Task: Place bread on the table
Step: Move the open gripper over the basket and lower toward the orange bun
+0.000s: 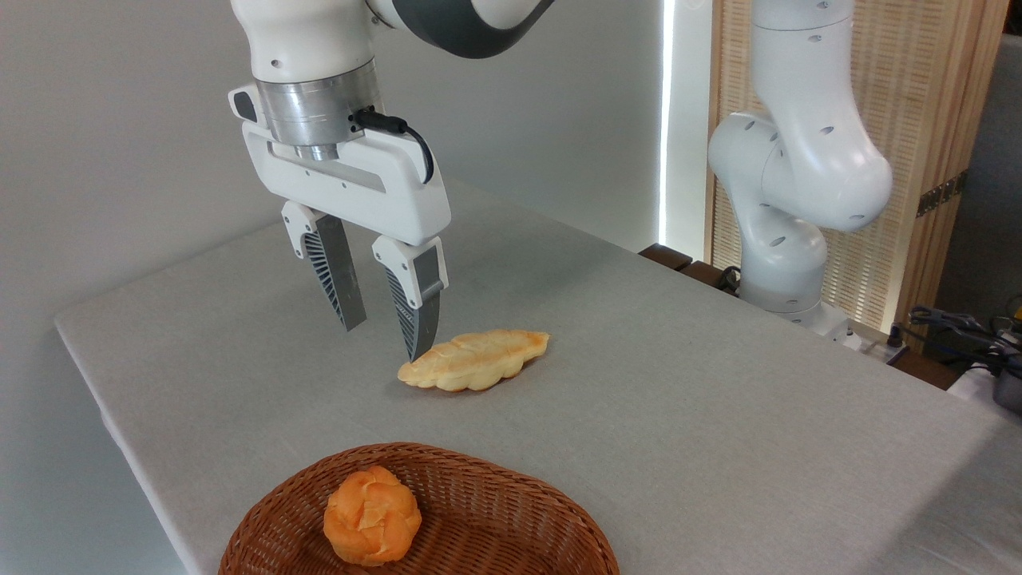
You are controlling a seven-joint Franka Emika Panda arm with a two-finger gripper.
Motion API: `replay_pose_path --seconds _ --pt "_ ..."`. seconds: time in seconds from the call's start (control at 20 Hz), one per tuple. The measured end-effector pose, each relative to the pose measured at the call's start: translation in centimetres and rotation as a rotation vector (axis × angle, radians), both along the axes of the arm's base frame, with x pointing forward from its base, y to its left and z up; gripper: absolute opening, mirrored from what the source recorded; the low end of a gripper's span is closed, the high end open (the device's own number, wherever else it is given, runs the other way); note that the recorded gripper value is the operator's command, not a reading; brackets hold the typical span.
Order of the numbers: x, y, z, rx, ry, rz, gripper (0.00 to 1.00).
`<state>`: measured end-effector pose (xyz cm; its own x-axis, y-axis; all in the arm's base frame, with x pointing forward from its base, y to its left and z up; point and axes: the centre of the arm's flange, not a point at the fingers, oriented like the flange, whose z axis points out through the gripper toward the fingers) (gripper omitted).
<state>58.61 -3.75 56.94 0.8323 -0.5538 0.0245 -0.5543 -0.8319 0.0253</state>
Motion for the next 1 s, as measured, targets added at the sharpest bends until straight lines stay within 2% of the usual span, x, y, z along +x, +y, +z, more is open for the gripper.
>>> replay_pose_path --seconds 0.05,0.15,0.2,0.3,0.55,0.75,0.9,1.0 --pt "0.0 0.0 0.0 0.000 0.000 0.000 1.00" --pt "1.5 1.3 -1.1 0.002 -0.096 0.029 1.00" --pt "2.1 2.2 -2.3 0.006 -0.113 0.045 1.00" --pt "2.8 3.1 -3.6 0.011 -0.124 0.061 1.00" --pt "2.0 3.1 -1.6 0.004 -0.141 0.060 1.00" --pt "2.4 3.6 -2.4 0.005 -0.148 0.073 1.00" --pt "3.3 5.0 -3.8 -0.037 -0.163 0.121 1.00" --pt "3.9 5.9 -5.7 -0.048 -0.142 0.148 1.00"
